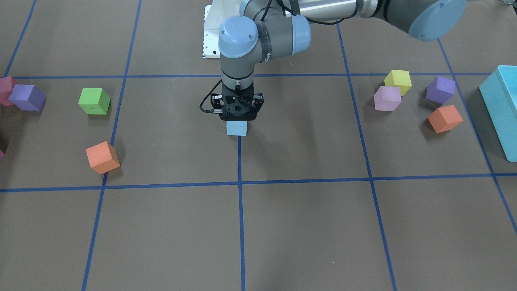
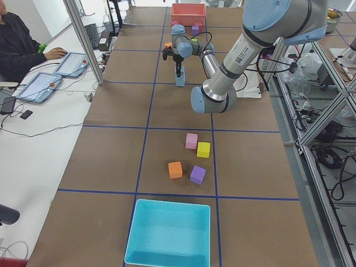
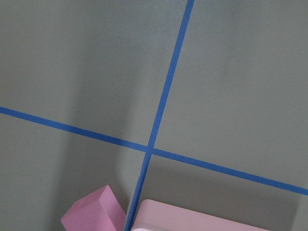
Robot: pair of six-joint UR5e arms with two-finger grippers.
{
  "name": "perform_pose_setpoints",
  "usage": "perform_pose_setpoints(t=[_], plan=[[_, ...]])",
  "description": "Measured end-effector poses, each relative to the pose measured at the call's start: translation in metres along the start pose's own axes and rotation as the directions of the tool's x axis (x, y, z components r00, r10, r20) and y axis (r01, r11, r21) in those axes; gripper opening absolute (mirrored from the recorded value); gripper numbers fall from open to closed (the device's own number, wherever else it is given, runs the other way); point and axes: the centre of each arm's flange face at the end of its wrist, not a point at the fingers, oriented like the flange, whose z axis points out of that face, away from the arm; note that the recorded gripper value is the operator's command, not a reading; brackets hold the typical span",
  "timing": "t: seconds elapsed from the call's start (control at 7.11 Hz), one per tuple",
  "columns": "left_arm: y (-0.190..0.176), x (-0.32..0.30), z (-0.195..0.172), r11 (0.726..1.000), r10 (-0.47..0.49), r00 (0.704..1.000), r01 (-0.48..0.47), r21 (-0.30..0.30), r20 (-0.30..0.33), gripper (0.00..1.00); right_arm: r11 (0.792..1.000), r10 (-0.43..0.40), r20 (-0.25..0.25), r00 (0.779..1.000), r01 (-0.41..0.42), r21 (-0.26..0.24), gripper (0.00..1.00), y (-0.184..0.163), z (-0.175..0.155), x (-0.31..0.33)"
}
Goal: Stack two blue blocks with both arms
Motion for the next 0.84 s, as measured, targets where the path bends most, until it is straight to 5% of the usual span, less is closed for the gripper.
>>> perform_pose_setpoints(t=[0.28,0.84], plan=[[-0.001,0.000,0.001,1.000,-0.001,1.000,0.001,-0.001,0.002,0.96,1.000,0.000,0.000,1.000,0.000,0.001,1.00,-0.001,-0.001,0.000],[0.000,-0.001,-0.020,1.000,0.008,1.000,-0.007,0.015,-0.030,0.98,1.000,0.001,-0.001,1.000,-0.001,0.005,1.00,-0.001,-0.003,0.000]])
